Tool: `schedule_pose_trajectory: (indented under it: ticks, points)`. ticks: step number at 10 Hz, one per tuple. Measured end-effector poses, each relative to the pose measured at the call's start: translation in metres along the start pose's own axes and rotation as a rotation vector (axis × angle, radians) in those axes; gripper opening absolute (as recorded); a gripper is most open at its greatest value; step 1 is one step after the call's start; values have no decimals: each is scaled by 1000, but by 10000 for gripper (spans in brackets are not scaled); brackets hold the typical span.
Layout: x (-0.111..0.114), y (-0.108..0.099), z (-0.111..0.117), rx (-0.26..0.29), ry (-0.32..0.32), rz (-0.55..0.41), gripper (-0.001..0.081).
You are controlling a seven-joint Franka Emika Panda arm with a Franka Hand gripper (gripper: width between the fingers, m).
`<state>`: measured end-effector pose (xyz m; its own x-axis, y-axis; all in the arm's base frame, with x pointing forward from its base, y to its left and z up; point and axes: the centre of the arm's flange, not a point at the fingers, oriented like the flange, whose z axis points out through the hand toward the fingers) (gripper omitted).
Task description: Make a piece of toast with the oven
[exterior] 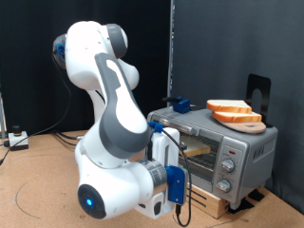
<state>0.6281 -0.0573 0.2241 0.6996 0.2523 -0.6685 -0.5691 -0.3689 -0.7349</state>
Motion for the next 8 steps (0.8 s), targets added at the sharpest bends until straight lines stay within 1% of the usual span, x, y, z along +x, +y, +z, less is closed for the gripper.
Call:
schedule_pose_trajectory:
  ticks: [2, 4, 8]
  points:
    - [19, 8, 18, -9, 4, 18, 808]
    - [34, 15, 34, -17, 29, 28, 808]
    - [53, 26, 70, -7, 53, 0, 808]
